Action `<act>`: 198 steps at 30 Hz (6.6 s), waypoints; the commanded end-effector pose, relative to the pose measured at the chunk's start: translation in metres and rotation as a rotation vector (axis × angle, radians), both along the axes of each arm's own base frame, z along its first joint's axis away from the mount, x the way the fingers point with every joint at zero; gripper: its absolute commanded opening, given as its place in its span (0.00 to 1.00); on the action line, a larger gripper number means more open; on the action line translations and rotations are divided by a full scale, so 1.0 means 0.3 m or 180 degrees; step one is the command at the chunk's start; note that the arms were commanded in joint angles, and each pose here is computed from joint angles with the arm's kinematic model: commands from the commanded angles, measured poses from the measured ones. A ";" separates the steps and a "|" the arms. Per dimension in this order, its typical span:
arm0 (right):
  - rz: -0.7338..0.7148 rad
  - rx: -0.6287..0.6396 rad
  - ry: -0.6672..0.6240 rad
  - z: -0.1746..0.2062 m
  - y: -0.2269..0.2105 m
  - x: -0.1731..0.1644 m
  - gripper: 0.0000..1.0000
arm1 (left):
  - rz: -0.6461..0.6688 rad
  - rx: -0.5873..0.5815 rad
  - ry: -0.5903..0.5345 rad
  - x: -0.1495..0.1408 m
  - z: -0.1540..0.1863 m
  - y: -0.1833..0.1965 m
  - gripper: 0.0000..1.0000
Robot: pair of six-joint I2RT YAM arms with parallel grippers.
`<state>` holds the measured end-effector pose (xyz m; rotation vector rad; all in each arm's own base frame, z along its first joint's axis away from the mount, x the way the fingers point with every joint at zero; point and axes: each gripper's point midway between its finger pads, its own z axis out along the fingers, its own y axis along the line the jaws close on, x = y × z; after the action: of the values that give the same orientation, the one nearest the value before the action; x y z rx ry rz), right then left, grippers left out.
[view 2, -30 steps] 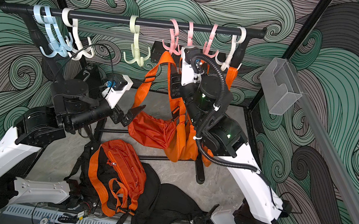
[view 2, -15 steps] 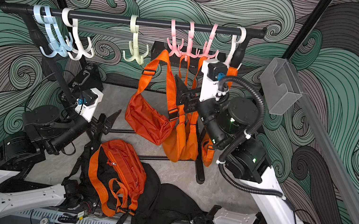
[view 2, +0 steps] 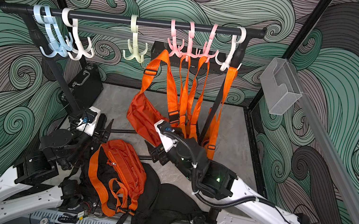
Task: Hang the bag on a hook
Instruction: Pick up the bag from the bag, then hang the bag on the hook.
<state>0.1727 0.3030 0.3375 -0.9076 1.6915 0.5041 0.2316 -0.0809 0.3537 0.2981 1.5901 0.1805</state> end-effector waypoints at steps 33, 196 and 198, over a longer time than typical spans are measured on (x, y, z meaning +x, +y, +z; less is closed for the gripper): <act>0.1688 -0.1678 0.1199 -0.923 0.528 -0.411 0.18 | 0.1117 -0.0483 -0.0234 0.032 -0.002 0.206 0.97; -0.0024 0.0962 -0.0595 0.898 0.068 0.392 0.00 | -0.0682 -0.0329 0.1235 0.221 0.500 -0.338 0.00; -0.0004 0.0933 -0.0540 0.879 0.077 0.395 0.00 | -0.0671 -0.0309 0.1250 0.224 0.491 -0.338 0.00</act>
<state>0.2987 0.3199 0.6008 -0.6993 1.4219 0.5687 0.2971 -0.1889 0.5045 0.4556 1.9205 -0.1575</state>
